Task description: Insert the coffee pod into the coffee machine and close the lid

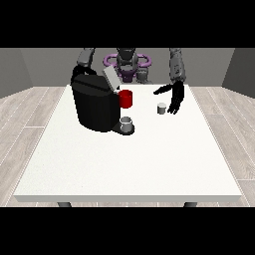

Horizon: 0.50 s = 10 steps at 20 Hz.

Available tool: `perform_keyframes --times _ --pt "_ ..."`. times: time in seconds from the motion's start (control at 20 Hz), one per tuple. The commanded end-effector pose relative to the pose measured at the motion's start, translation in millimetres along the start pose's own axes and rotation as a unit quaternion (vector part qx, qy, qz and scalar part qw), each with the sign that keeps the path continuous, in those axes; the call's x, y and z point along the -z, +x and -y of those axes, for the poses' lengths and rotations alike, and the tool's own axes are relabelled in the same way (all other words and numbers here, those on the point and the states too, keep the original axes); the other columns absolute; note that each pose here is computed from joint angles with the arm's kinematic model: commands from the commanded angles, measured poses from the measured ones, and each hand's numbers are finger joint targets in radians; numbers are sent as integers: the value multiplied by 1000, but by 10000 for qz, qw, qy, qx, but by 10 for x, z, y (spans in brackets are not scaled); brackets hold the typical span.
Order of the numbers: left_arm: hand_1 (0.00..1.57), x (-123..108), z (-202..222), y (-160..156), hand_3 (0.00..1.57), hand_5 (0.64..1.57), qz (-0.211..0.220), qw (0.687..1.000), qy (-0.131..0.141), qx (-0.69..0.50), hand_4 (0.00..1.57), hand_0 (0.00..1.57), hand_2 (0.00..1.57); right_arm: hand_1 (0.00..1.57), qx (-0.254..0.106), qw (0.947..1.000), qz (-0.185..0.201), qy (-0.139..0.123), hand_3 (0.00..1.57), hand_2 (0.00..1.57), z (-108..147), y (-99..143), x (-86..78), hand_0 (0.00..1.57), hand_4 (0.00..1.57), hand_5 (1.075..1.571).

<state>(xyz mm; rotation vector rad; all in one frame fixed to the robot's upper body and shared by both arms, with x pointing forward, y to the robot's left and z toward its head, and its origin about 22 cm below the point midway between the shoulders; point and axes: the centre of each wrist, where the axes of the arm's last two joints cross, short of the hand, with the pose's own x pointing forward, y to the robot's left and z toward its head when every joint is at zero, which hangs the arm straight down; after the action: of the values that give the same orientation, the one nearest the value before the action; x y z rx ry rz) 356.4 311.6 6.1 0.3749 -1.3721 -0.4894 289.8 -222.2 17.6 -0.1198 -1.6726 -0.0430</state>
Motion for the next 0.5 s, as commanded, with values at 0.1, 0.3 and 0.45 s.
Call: perform_keyframes --times 0.1,0.3,0.45 --pt "758 73 -61 -96 513 1571 -333 9987 63 386 0 758 820 0 -158 9998 -113 31 0 0 -80 9 -14 0 412 1571" --pt "580 3 -134 -275 472 1571 -535 9942 32 927 0 580 719 0 -109 9995 -183 213 0 0 -111 117 -37 0 393 1571" --pt "536 44 87 -214 440 1571 -394 9923 -51 1176 0 536 692 0 -52 9995 -246 182 0 0 -12 -82 -50 0 435 1571"
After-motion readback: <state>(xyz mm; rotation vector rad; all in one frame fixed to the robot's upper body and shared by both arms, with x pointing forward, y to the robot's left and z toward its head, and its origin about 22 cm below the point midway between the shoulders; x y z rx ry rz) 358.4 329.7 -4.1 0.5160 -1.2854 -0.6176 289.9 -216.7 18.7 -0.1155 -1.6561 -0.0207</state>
